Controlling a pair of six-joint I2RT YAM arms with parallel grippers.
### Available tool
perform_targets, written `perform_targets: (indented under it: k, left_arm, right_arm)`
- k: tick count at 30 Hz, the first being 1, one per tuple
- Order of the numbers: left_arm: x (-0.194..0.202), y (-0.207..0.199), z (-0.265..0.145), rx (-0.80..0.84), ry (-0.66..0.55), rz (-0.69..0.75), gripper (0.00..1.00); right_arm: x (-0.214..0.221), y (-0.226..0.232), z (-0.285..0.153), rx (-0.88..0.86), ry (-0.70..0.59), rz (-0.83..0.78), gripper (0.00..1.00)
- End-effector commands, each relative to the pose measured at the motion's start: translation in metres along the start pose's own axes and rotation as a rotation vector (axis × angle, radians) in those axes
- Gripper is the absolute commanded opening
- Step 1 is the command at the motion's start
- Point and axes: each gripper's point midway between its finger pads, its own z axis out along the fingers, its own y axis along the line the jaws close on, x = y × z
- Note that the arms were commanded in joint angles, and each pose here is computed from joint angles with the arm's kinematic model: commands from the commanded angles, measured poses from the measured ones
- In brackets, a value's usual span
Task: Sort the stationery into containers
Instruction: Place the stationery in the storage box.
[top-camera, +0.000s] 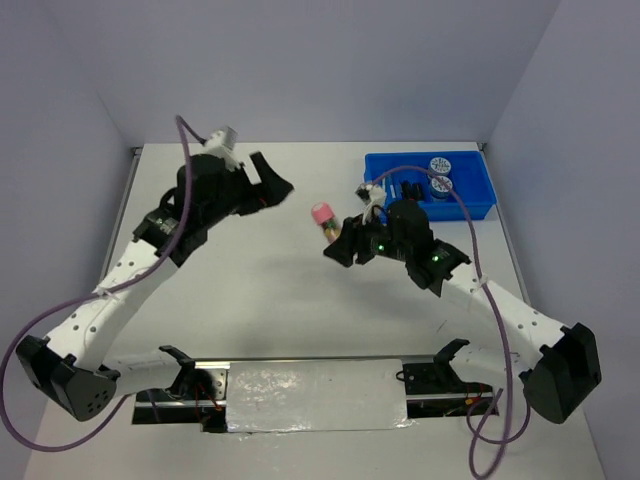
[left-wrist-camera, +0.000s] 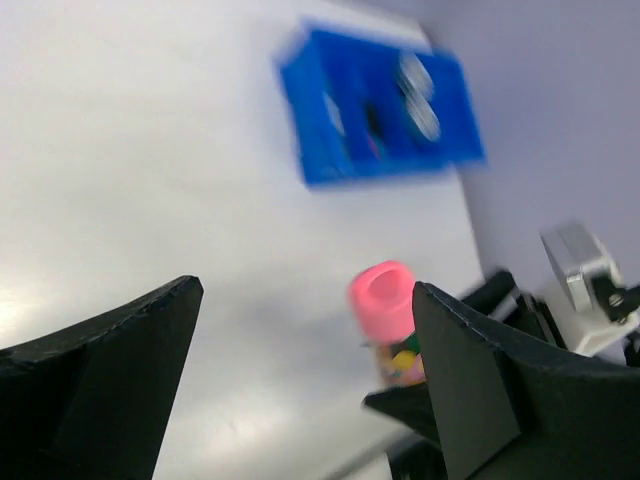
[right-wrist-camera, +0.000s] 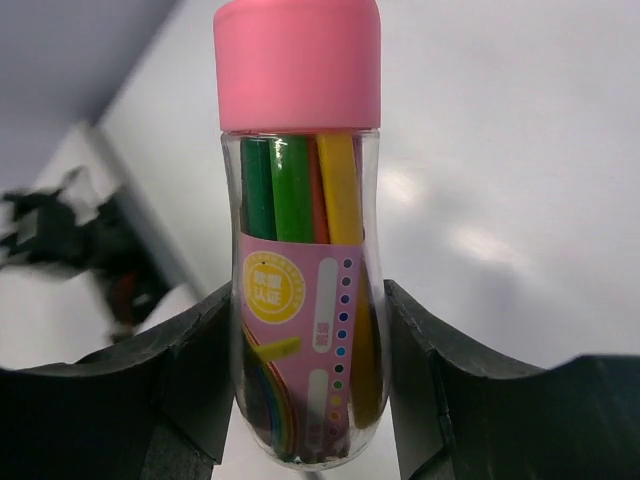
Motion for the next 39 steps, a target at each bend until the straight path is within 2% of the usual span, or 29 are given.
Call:
perform_targets:
  k: [1,2,4,7,8,10,11,12,13,15,19,23,26,28,32,39]
  left_arm:
    - [-0.061,0.089,-0.066,-0.651,-0.251,0.023,0.99]
    - [-0.067,0.091,-0.091,-0.717,-0.263,0.027,0.99]
    - [-0.068,0.098,-0.114,-0.771,-0.291,0.046,0.99]
    - [-0.047,0.092,-0.122,-0.649,-0.247,0.110,0.99]
    - [-0.028,0.089,-0.119,-0.573,-0.189,0.128,0.99]
    - [-0.007,0.087,-0.117,-0.516,-0.115,0.156,0.99]
    - [0.007,0.083,-0.116,-0.465,-0.059,0.165,0.99]
    - [0.025,0.091,-0.113,-0.455,0.010,0.207,0.99]
    - [0.035,0.089,-0.113,-0.410,0.054,0.246,0.99]
    - [0.055,0.104,-0.110,-0.417,0.107,0.279,0.99]
    - [0.066,0.127,-0.113,-0.469,0.080,0.299,0.99]
    - [0.067,0.131,-0.112,-0.492,0.076,0.283,0.99]
    - [0.071,0.132,-0.109,-0.484,0.099,0.288,0.99]
    - [0.073,0.132,-0.107,-0.481,0.111,0.292,0.99]
    - [0.073,0.131,-0.107,-0.472,0.110,0.294,0.99]
    - [0.073,0.128,-0.108,-0.452,0.102,0.294,0.99]
  right_arm:
    - [-0.024,-0.092,-0.024,0.381,-0.013,-0.015,0.00]
    - [-0.041,-0.114,-0.037,0.486,-0.045,-0.036,0.00]
    - [-0.045,-0.173,-0.068,0.700,-0.010,0.014,0.00]
    - [-0.070,-0.245,-0.100,0.988,0.013,-0.026,0.00]
    - [-0.076,-0.284,-0.119,1.118,0.037,0.002,0.00]
    - [-0.077,-0.317,-0.133,1.183,0.067,0.066,0.00]
    - [-0.102,-0.335,-0.155,1.235,0.016,0.097,0.00]
    - [-0.093,-0.355,-0.153,1.262,0.065,0.124,0.00]
    - [-0.102,-0.376,-0.170,1.313,0.061,0.125,0.00]
    - [-0.113,-0.391,-0.174,1.325,0.059,0.089,0.00]
    - [-0.134,-0.418,-0.189,1.370,0.080,0.025,0.00]
    - [-0.133,-0.435,-0.203,1.379,0.092,0.004,0.01]
    - [-0.130,-0.441,-0.215,1.309,0.063,0.006,0.10]
    - [-0.127,-0.443,-0.211,1.256,0.068,0.003,0.11]
    - [-0.123,-0.459,-0.221,1.287,0.090,0.022,0.12]
    - [-0.117,-0.473,-0.206,1.217,0.100,0.048,0.15]
